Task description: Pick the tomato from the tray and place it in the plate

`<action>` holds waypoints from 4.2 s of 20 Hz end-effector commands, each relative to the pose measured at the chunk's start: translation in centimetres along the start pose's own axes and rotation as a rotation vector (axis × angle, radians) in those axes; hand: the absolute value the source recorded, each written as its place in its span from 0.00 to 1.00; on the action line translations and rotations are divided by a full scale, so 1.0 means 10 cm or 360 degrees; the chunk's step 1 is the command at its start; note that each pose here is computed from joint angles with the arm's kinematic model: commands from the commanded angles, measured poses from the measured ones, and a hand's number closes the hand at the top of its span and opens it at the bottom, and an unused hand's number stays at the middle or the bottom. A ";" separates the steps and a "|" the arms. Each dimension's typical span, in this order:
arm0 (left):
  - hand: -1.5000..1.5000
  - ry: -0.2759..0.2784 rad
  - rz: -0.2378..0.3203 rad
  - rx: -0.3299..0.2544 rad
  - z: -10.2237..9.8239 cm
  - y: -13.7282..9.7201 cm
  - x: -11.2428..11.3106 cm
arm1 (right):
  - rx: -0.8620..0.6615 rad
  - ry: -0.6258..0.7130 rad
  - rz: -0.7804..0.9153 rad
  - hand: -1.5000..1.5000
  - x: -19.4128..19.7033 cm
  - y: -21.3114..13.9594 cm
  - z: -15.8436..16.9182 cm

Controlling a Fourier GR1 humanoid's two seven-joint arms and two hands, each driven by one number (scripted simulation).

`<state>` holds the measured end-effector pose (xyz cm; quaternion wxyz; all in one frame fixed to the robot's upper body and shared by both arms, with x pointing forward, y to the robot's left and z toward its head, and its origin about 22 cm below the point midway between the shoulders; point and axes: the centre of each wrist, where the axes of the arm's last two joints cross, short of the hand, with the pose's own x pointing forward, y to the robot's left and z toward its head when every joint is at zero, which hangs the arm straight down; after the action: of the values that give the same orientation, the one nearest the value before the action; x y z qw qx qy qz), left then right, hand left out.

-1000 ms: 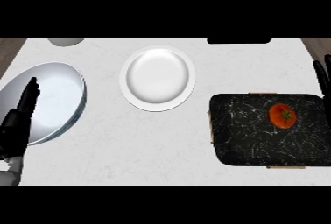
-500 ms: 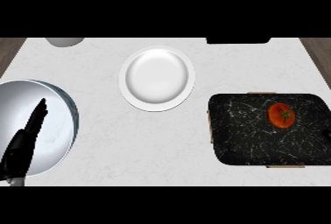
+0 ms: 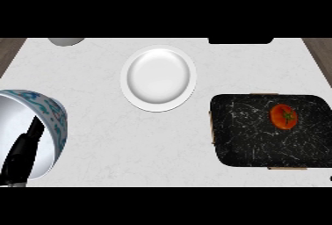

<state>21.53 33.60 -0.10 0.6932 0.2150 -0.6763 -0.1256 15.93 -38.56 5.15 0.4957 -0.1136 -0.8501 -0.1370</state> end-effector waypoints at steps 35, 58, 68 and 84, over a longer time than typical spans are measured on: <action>0.50 -0.0019 0.0008 -0.0029 0.05 -0.01 0.03 | 0.1070 0.0921 0.1035 0.00 -0.38 0.07 -0.98; 0.50 -0.0039 -0.0031 0.0011 -0.11 -0.06 -0.05 | 0.1120 0.0842 0.0923 1.00 -0.99 0.32 -1.01; 0.50 -0.0108 -0.0010 -0.0087 -0.02 -0.05 0.04 | 0.1304 0.0635 0.1321 1.00 -0.91 0.70 -1.50; 0.50 -0.0191 0.0010 -0.0191 -0.29 -0.34 0.30 | 0.1328 -0.0310 0.1689 1.00 -0.12 1.32 -2.68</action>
<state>24.82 29.96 1.44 0.6588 0.1587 -0.7125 -0.1820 41.55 -35.89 16.21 0.4725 -0.3171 -0.6539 0.4987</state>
